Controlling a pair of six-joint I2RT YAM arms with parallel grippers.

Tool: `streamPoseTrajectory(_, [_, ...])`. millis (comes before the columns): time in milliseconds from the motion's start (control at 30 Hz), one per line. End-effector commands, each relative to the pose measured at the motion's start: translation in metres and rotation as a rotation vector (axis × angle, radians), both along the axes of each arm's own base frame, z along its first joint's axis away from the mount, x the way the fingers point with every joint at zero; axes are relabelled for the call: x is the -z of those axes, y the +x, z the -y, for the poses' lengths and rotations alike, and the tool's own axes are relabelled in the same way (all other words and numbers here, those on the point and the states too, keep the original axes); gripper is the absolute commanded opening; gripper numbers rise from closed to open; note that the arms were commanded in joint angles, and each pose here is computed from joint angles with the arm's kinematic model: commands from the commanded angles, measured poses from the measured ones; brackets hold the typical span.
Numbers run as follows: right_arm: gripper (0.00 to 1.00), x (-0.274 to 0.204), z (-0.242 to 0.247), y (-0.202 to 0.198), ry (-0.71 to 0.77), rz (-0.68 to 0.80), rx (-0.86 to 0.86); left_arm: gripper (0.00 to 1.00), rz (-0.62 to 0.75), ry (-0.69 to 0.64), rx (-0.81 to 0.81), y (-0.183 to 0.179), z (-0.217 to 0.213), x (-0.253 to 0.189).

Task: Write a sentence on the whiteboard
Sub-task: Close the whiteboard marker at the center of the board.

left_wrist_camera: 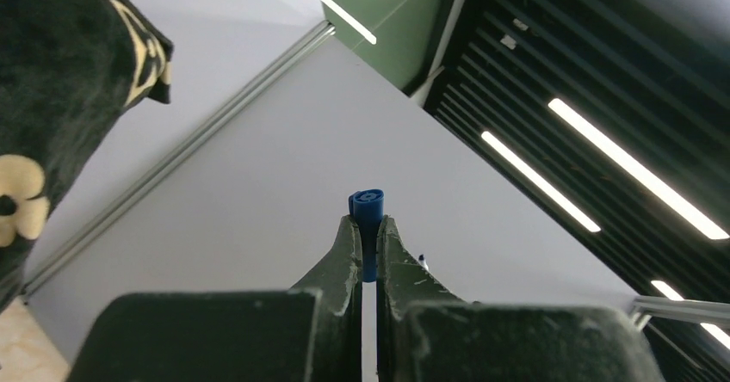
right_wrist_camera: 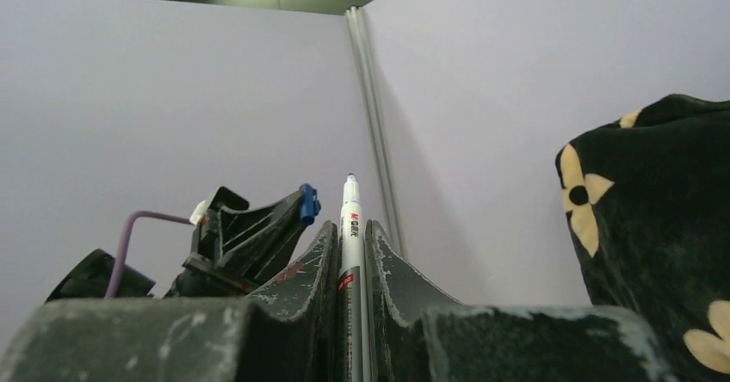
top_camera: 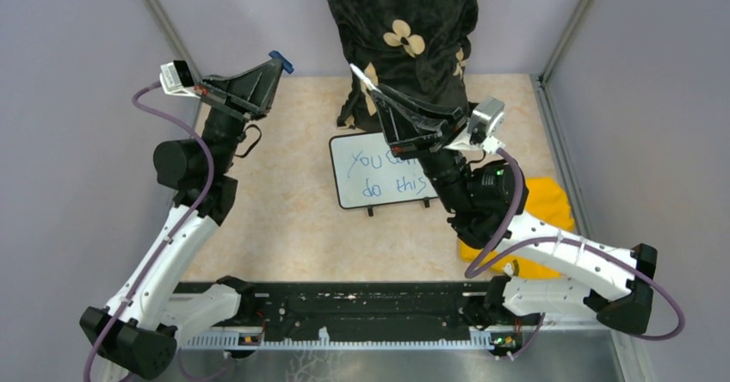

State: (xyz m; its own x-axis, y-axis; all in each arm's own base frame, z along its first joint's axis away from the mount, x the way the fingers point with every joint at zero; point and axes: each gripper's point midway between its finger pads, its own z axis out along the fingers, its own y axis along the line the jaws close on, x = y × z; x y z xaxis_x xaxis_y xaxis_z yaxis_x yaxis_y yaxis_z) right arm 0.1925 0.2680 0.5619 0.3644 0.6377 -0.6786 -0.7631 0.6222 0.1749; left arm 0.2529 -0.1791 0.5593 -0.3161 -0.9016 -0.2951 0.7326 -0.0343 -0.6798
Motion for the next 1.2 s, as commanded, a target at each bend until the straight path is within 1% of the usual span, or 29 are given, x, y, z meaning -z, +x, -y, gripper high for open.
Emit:
streamPoseTrajectory(0, [0.00, -0.023, 0.004, -0.029, 0.042, 0.107, -0.021, 0.00, 0.106, -0.075, 0.059, -0.023, -0.007, -0.022])
streamPoseTrajectory(133, [0.00, -0.016, -0.011, -0.038, 0.000, 0.131, -0.028, 0.00, 0.123, -0.119, 0.061, -0.026, -0.012, -0.024])
streamPoseTrajectory(200, [0.00, -0.012, -0.017, -0.041, -0.011, 0.140, -0.028, 0.00, 0.141, -0.117, 0.068, -0.028, -0.011, -0.026])
streamPoseTrajectory(433, [0.00, -0.004, -0.027, -0.046, -0.041, 0.151, -0.016, 0.00, 0.163, -0.079, 0.150, -0.029, 0.004, -0.026])
streamPoseTrajectory(567, [0.00, -0.001, -0.031, -0.046, -0.052, 0.150, -0.011, 0.00, 0.110, -0.067, 0.220, -0.025, 0.013, -0.019])
streamPoseTrajectory(633, [0.00, 0.000, -0.032, -0.045, -0.053, 0.147, -0.009, 0.00, 0.112, -0.060, 0.245, -0.027, 0.016, -0.019])
streamPoseTrajectory(733, [0.00, 0.000, -0.032, -0.044, -0.058, 0.142, -0.002, 0.00, 0.132, -0.065, 0.258, -0.033, 0.015, -0.021])
streamPoseTrajectory(1167, [0.00, 0.003, -0.036, -0.044, -0.074, 0.138, 0.004, 0.00, 0.214, 0.021, 0.309, -0.046, 0.027, -0.027])
